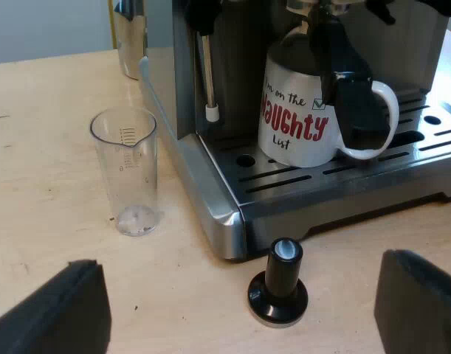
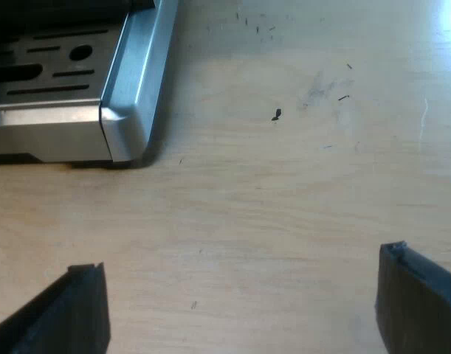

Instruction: Place mug into machine

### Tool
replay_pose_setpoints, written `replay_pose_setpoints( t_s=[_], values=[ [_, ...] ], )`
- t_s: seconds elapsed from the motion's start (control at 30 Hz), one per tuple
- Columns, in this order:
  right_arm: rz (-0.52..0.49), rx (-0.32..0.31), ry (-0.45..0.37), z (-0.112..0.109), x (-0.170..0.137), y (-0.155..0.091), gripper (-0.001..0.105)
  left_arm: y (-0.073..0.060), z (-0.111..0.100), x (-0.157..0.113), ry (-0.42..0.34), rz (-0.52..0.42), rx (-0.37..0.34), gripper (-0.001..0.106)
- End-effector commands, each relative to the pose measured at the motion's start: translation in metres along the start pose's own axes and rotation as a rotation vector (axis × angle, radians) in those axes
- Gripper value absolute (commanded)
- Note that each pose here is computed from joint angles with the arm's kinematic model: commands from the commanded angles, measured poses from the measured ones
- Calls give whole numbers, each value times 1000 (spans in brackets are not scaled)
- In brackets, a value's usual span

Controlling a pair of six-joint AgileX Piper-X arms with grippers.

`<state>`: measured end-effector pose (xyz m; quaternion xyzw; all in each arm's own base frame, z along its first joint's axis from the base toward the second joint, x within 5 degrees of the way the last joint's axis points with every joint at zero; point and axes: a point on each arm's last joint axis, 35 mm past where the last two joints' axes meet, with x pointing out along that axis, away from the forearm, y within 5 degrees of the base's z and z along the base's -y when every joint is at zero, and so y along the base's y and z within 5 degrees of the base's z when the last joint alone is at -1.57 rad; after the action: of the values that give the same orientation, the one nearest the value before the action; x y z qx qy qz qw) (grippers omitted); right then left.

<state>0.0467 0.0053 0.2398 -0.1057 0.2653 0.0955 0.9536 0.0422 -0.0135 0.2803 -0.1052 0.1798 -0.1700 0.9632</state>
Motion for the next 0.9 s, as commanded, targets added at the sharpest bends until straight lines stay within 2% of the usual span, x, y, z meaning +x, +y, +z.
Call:
replay_pose_setpoints(
  t_s=[0.03,0.63,0.9],
  values=[
    [3,3,-7,2,0,0,83,0,1,2,5,7,-3,79],
    [3,3,-7,2,0,0,83,-1,2,-3,29,11,23,79],
    [3,3,-7,2,0,0,83,-2,2,-3,33,-19,22,79]
  ],
)
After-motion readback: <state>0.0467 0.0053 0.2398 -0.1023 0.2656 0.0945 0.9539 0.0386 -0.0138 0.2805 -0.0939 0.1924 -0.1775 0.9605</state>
